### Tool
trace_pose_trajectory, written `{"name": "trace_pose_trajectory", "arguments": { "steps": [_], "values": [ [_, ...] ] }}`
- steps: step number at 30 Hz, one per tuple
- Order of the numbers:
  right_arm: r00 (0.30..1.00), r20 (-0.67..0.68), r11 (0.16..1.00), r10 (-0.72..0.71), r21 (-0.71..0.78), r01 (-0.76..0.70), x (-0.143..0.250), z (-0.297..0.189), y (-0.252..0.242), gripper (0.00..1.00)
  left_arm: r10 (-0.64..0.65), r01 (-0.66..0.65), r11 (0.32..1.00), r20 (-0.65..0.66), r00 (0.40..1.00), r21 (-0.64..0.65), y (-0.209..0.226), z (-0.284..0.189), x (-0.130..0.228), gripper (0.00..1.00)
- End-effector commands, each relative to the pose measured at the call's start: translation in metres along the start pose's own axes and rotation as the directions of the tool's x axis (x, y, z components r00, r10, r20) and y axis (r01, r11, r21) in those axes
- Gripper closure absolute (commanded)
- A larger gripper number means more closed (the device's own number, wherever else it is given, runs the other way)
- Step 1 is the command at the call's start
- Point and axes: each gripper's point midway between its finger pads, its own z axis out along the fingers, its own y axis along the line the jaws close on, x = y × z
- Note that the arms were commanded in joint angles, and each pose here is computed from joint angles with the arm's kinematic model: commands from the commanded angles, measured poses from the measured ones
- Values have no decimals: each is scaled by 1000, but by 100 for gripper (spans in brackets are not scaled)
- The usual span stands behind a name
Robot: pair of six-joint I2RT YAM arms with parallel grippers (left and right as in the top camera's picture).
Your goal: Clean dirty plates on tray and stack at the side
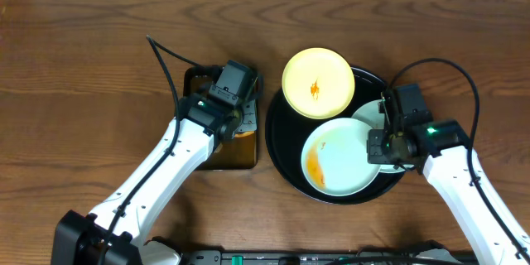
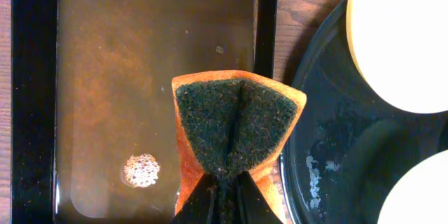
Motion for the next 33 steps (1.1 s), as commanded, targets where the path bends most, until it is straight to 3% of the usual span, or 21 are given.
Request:
{"name": "trace_pose_trajectory", "arguments": {
  "steps": [1,11,18,26,33],
  "values": [
    [1000,-2,992,-16,-125,16,-2,-7,23,99,15,-15,1000,4,1000,-18,3,2,-2,93],
    [1000,-1,952,9,-305,-9,-3,4,54,99,15,-15,1000,4,1000,-18,3,2,-2,92],
    [1000,-20,952,8,-305,-14,1,5,54,99,15,-15,1000,4,1000,-18,3,2,-2,93],
    [996,89,946,30,-323,1,-27,2,55,99,15,-15,1000,4,1000,-18,3,2,-2,93],
    [1000,0,969,10,-248,-9,-3,8,40,99,15,-15,1000,4,1000,-18,3,2,-2,93]
  ]
}}
